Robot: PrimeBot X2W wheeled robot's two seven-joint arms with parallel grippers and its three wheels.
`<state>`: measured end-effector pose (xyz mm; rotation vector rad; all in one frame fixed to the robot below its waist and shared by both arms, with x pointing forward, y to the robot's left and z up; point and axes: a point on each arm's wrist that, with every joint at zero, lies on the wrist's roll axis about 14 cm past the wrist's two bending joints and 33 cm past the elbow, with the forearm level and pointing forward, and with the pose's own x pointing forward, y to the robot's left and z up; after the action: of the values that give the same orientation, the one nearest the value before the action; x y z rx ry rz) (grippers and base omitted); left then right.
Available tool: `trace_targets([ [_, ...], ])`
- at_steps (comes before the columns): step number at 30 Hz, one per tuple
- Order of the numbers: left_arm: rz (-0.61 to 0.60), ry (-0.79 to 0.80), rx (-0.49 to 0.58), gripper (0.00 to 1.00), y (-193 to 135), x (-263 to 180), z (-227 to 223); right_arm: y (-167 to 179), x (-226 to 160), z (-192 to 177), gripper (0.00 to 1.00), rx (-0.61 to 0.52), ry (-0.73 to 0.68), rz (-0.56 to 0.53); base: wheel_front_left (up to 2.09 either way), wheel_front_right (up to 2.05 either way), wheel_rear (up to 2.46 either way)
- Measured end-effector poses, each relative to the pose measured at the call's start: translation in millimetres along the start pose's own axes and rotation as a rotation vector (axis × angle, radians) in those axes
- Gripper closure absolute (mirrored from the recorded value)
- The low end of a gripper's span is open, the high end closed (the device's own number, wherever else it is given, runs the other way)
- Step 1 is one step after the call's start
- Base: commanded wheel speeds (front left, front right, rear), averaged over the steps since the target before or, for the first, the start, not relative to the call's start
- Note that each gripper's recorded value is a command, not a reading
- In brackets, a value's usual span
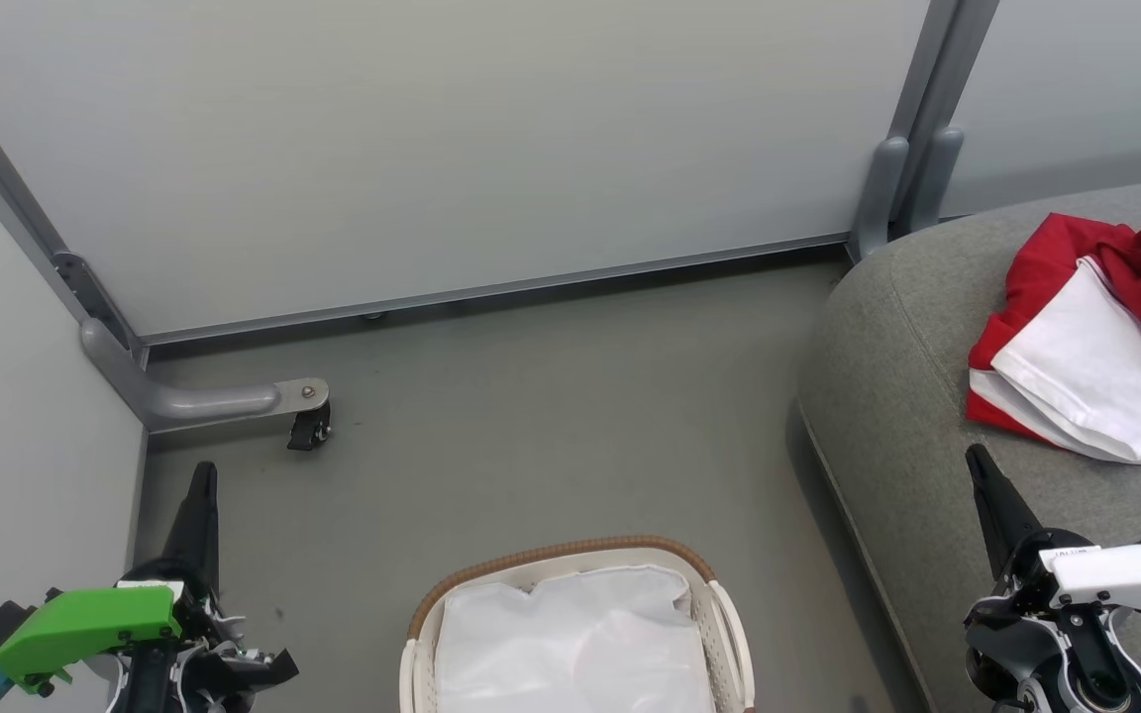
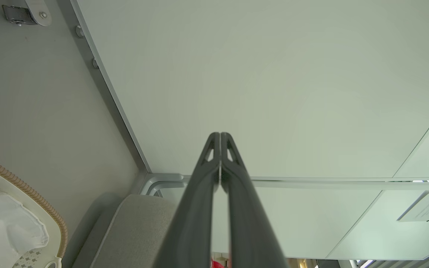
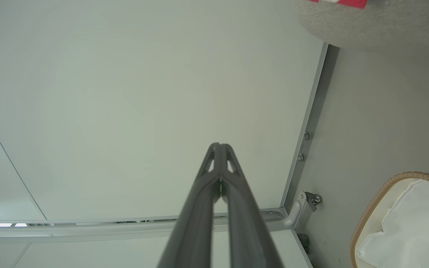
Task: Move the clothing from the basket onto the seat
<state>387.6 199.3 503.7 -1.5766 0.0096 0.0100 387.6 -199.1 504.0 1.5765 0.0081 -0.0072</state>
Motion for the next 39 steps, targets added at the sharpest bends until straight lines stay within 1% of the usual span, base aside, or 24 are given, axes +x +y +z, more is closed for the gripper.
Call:
trace_targets([
  [39, 0.0, 0.0, 0.0, 1.0, 0.0, 0.0, 0.0, 0.1, 0.1, 0.0, 1.0, 0.0, 0.0, 0.0, 0.0, 0.0, 0.0],
])
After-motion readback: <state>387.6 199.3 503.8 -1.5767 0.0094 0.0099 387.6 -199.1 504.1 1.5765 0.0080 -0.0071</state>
